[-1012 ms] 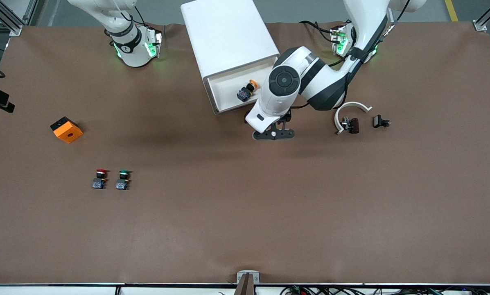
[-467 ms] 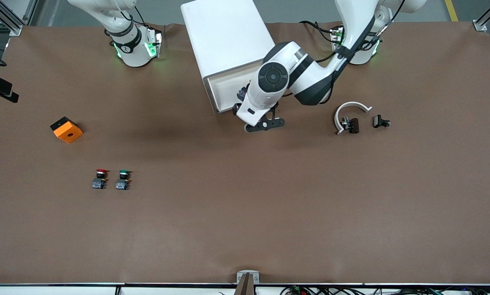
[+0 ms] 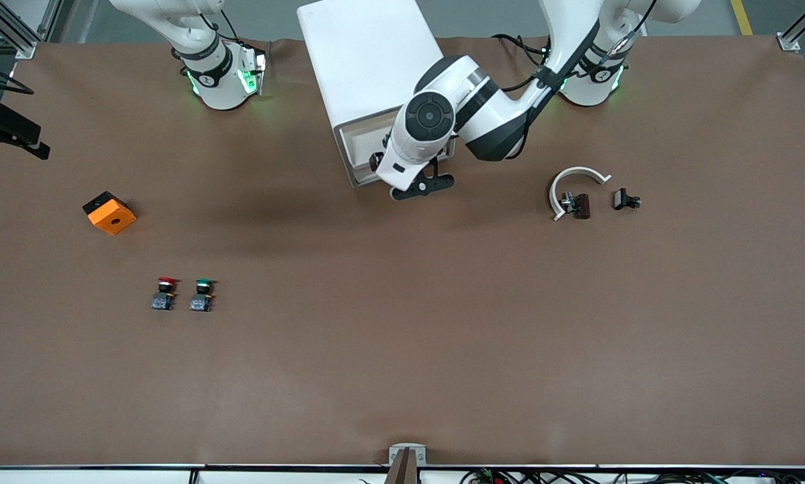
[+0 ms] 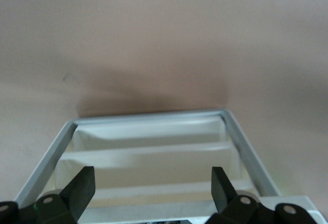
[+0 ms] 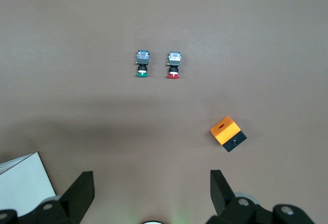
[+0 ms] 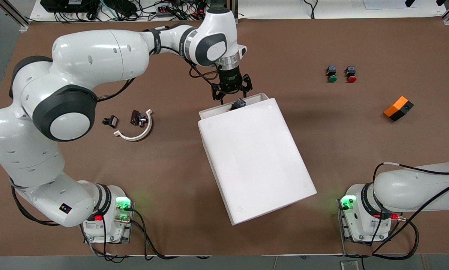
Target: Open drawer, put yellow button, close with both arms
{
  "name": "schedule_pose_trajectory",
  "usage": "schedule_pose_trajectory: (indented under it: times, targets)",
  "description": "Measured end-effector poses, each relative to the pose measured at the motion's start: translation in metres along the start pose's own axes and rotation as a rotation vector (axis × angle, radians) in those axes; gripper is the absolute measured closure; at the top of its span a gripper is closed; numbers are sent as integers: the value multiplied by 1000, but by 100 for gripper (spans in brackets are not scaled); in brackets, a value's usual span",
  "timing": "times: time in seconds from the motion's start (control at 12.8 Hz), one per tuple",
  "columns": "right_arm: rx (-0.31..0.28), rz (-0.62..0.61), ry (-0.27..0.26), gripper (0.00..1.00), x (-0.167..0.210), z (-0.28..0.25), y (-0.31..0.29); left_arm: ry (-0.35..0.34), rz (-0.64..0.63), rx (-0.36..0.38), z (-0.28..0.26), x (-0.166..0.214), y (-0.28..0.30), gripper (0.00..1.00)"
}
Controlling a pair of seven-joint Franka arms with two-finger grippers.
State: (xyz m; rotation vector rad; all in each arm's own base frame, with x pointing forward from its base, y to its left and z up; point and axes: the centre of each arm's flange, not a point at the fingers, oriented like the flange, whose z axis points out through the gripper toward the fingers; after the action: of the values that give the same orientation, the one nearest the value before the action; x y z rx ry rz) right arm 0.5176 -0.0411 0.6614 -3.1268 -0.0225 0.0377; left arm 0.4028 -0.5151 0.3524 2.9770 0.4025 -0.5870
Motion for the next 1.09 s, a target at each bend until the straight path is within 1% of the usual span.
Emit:
schedule_pose_trajectory:
  times: [0.23,0.62,0.7,1.09]
  targets:
    - [5,6,3,0,-10,4,4,-82,-15,12,8,-19,4,0]
    - [6,8,-6,0,-12,9,6,-193,-60,6,19,-23,3,0]
    - [6,8,-6,0,-12,9,5,-207,-62,7,22,-25,4,0]
    - [6,-4,7,0,-14,4,2,-219,-75,5,23,-19,2,0]
